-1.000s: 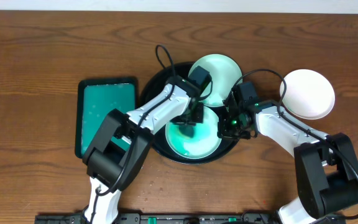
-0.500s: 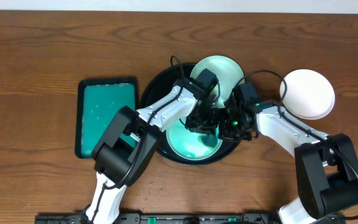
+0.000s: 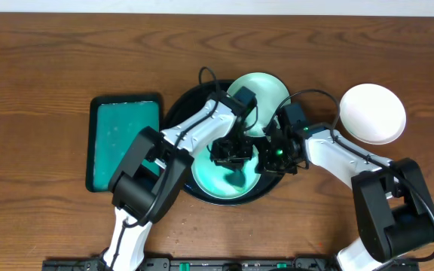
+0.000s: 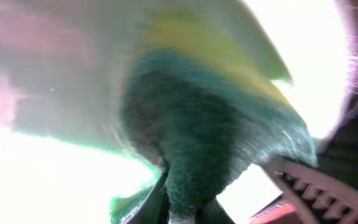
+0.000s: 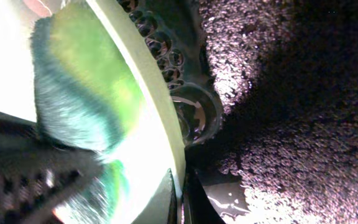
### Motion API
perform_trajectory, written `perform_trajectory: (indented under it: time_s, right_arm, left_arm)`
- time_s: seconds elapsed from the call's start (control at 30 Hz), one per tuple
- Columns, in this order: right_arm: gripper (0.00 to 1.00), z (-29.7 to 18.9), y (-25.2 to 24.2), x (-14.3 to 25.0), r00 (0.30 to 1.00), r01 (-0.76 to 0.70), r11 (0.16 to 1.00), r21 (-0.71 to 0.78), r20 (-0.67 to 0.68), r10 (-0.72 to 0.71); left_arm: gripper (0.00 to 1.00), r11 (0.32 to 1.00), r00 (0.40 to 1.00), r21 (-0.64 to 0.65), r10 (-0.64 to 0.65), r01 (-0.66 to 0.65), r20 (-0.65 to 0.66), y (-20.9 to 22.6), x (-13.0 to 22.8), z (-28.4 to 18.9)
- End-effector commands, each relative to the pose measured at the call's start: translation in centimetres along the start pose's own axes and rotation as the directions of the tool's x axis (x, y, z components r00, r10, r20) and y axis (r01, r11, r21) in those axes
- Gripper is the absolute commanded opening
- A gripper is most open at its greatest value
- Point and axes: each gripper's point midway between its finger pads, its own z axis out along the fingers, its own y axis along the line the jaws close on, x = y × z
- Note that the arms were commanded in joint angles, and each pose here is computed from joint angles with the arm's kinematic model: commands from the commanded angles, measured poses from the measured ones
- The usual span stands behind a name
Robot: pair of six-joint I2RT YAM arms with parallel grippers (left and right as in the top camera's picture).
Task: Clean dirty plates on tray and stack at the side
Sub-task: 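Scrub the mint-green plate with the sponge while the right gripper holds it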
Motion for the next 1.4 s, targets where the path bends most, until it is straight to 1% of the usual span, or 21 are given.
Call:
perform_trajectory:
  time_s: [0.0, 0.2, 0.43, 0.57, 0.67, 0.83, 0.97, 1.03, 1.17, 1.27, 1.37]
  right_arm:
    - [0.01, 1.1, -2.2, 0.3, 1.0, 0.013, 0.995, 0.095, -0.008, -0.012]
    - [0.01, 1.1, -2.2, 0.3, 1.0, 0.013, 0.995, 0.095, -0.008, -0.012]
    - [0.01, 1.0, -2.3, 0.4, 1.0, 0.007, 0.995, 0.095, -0.009, -0.006]
    - [0.01, 1.0, -2.3, 0.5, 1.0, 0.004, 0.995, 0.097, -0.013, -0.003]
    - [0.01, 1.0, -2.3, 0.5, 1.0, 0.004, 0.995, 0.098, -0.013, -0.003]
    - [0.01, 1.0, -2.4, 0.5, 1.0, 0.002, 0.995, 0.099, -0.016, -0.001]
    - [0.01, 1.0, -2.4, 0.6, 1.0, 0.002, 0.995, 0.099, -0.017, 0.0]
    - [0.01, 1.0, -2.4, 0.6, 1.0, 0.002, 0.995, 0.1, -0.018, 0.0]
    - [0.01, 1.0, -2.4, 0.6, 1.0, 0.002, 0.995, 0.1, -0.018, 0.0]
    - [0.01, 1.0, -2.4, 0.6, 1.0, 0.002, 0.995, 0.1, -0.018, 0.0]
    - [0.01, 1.0, -2.4, 0.6, 1.0, 0.002, 0.995, 0.1, -0.018, 0.0]
  left_arm:
    - [0.07, 0.872, 0.989, -0.466, -0.138, 0.148, 0.057, 12.6, -0.9, 1.8]
    - [0.07, 0.786, 0.983, -0.593, -0.117, 0.177, 0.138, 15.1, -1.1, -1.5]
    - [0.07, 0.692, 0.964, -0.677, -0.117, 0.252, 0.239, 16.8, -1.5, -3.9]
    - [0.07, 0.681, 0.957, -0.681, -0.111, 0.269, 0.267, 16.9, -1.9, -4.2]
    - [0.07, 0.691, 0.95, -0.665, -0.107, 0.282, 0.292, 16.4, -2.6, -4.5]
    - [0.07, 0.733, 0.941, -0.618, -0.087, 0.283, 0.327, 14.1, -4.1, -6.1]
    - [0.07, 0.792, 0.948, -0.572, -0.028, 0.215, 0.317, 11.3, -5.1, -6.9]
    - [0.07, 0.827, 0.957, -0.535, -0.015, 0.175, 0.29, 10.0, -5.0, -6.6]
    - [0.07, 0.872, 0.969, -0.474, -0.003, 0.123, 0.246, 8.4, -4.7, -6.2]
    - [0.07, 0.916, 0.981, -0.399, 0.038, 0.041, 0.189, 6.6, -4.4, -5.8]
    - [0.07, 0.943, 0.984, -0.331, 0.074, -0.016, 0.162, 5.1, -3.8, -6.1]
